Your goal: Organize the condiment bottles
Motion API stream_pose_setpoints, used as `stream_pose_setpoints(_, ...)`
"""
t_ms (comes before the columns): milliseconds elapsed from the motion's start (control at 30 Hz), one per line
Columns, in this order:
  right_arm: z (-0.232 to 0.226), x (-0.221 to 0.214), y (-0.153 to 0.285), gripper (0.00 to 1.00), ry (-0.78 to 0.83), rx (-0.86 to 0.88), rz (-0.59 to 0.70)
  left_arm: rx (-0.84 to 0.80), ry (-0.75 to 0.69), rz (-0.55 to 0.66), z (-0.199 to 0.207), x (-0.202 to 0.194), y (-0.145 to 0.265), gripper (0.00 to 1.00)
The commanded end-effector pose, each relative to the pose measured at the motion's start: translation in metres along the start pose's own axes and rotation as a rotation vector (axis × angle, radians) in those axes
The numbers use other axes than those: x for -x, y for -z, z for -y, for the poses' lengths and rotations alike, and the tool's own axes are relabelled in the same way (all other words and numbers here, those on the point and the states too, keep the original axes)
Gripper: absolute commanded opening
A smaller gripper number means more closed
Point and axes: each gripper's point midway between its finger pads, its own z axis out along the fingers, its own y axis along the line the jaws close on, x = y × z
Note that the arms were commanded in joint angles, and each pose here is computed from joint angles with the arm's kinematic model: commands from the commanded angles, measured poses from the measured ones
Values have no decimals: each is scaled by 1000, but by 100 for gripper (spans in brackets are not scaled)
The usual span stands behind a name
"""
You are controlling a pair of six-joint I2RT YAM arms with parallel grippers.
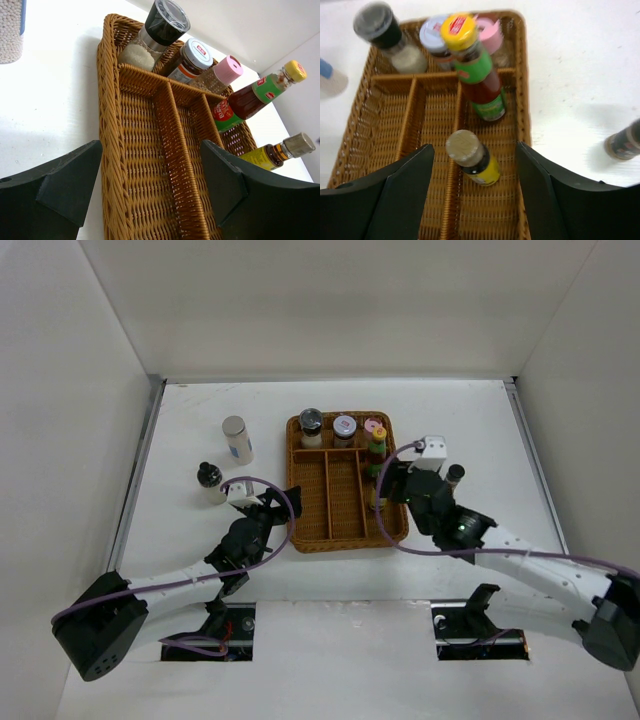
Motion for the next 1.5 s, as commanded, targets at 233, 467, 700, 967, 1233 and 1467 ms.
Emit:
stream_pose_setpoints(233, 161, 10, -14, 64, -200, -444, 83, -40, 46, 37, 15, 12, -4, 79)
stream_pose_setpoints(467, 194, -4, -45, 80, -166, -550, 26, -44, 49, 37, 16, 12, -3, 79)
stream_pose_setpoints(700, 200, -12, -71, 64, -174, -554, -1, -45, 52, 36, 16, 12, -3, 79)
stream_pose_setpoints(967, 192, 17, -48, 35, -130, -584, 108, -45, 52, 31, 16, 10, -3, 79)
stream_pose_setpoints(1233, 107, 113, 52, 33, -131, -354, 294, -47, 57, 33, 17, 11, -3, 79)
stream_pose_setpoints(1467, -35, 147, 47, 33, 9, -32, 268, -41, 61, 45, 14, 15, -2, 79)
